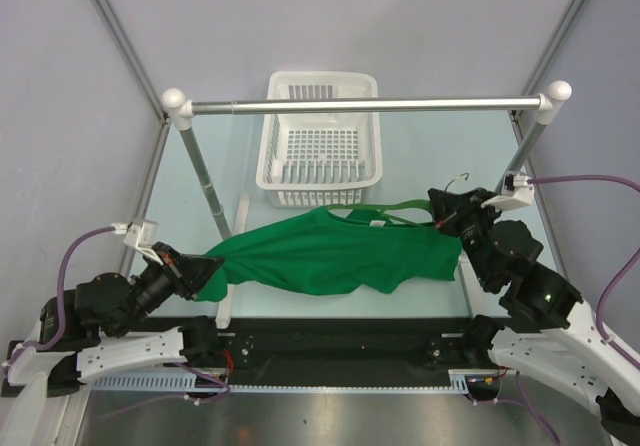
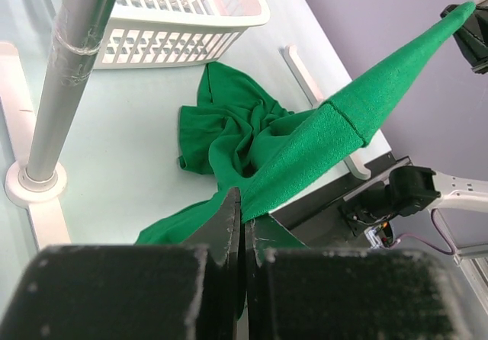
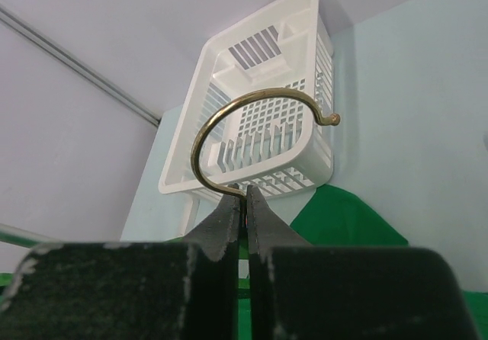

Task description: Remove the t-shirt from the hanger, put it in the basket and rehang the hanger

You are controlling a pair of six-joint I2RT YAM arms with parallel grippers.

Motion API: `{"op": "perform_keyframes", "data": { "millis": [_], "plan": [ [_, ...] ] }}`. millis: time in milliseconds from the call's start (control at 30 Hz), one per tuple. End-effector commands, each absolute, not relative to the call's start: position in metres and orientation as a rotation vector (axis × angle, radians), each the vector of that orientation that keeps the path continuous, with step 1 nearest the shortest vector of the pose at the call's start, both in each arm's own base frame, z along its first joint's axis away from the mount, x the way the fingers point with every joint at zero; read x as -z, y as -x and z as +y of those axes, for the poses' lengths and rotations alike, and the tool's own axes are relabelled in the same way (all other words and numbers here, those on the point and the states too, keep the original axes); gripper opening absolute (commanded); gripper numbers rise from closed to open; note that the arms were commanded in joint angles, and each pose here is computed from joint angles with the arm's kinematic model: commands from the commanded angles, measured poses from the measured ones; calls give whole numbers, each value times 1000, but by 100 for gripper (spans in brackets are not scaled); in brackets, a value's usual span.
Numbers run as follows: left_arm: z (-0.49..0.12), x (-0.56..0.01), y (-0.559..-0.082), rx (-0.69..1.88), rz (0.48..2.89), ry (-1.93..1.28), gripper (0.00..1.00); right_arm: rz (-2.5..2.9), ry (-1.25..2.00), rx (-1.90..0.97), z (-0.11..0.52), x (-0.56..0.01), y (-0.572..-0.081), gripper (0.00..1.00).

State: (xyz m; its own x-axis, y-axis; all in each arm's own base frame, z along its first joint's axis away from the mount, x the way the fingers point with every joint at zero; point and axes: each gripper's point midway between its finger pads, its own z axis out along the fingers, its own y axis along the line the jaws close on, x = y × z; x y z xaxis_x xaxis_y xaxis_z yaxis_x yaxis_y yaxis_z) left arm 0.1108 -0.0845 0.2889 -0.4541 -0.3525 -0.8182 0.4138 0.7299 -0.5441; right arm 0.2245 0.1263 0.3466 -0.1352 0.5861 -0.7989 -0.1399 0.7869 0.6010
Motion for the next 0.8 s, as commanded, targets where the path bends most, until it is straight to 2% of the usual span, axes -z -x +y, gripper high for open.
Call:
{"op": "perform_keyframes", "data": {
  "millis": [0,400,767],
  "plan": [
    [-61,-296,-123,781,1802,27,0,1517,-521,-543,89,-357,-233,0],
    [-41,-300,-127,749,1787,113,0,1472,-616,-565,70,-356,-229,0],
    [-69,-302,-129,750,1796,31,0,1443,-523,-685,91,-368,-231,0]
  ]
}}
